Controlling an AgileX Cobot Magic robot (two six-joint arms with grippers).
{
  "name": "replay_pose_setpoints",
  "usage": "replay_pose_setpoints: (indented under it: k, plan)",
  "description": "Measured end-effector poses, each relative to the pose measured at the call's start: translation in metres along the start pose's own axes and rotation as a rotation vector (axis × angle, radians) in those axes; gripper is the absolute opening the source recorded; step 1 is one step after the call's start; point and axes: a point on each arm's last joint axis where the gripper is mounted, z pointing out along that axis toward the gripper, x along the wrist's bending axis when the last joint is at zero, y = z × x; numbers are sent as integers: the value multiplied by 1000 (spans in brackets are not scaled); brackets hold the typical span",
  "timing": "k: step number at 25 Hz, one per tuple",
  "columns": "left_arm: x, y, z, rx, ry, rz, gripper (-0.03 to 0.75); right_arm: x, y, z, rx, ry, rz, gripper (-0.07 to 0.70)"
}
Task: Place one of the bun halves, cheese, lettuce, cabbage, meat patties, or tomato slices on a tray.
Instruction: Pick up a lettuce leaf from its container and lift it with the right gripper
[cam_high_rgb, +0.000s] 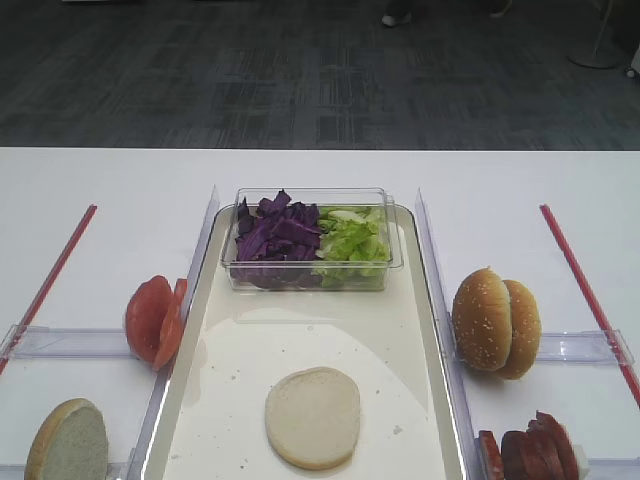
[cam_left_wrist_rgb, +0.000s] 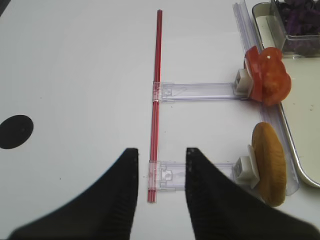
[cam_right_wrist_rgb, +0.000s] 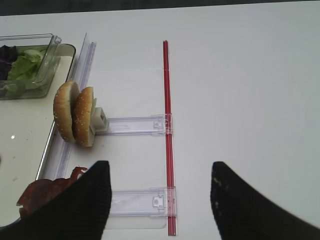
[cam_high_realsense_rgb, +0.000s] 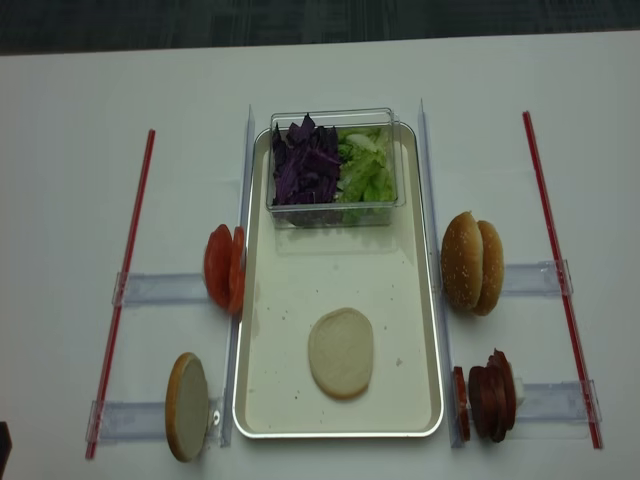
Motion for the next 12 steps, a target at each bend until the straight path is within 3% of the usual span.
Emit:
replay_pose_setpoints:
  k: [12]
  plan:
    - [0,0,0,0,0,0,225,0,0,0,0,35,-20,463]
